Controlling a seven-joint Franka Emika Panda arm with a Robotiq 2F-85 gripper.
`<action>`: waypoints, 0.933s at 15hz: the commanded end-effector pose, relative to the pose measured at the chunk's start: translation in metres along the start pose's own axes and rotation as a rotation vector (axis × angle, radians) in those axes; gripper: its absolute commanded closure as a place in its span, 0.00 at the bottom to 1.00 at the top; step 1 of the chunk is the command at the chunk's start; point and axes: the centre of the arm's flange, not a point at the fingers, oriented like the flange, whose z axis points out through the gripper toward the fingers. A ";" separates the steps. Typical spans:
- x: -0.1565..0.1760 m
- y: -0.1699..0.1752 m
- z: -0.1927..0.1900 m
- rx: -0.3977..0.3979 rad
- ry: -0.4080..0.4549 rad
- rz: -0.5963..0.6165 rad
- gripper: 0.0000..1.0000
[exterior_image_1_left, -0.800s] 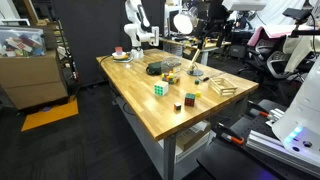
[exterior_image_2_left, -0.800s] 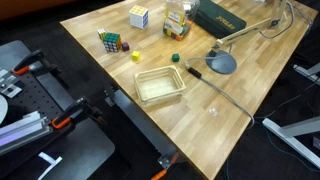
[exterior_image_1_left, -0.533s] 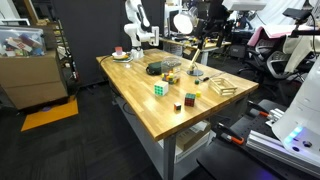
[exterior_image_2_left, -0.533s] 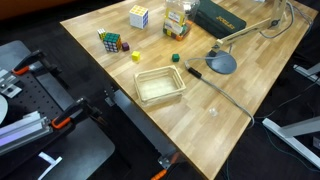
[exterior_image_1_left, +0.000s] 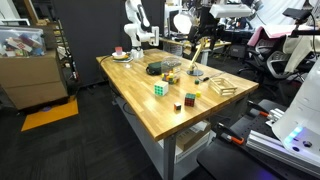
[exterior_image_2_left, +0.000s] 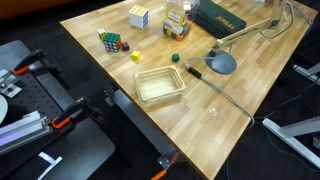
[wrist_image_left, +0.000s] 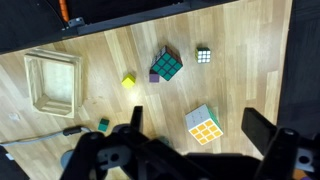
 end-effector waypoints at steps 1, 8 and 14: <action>0.005 -0.003 0.005 0.003 -0.009 0.003 0.00; 0.022 -0.016 0.017 0.011 -0.014 0.017 0.00; 0.084 -0.067 0.042 0.084 -0.030 0.145 0.00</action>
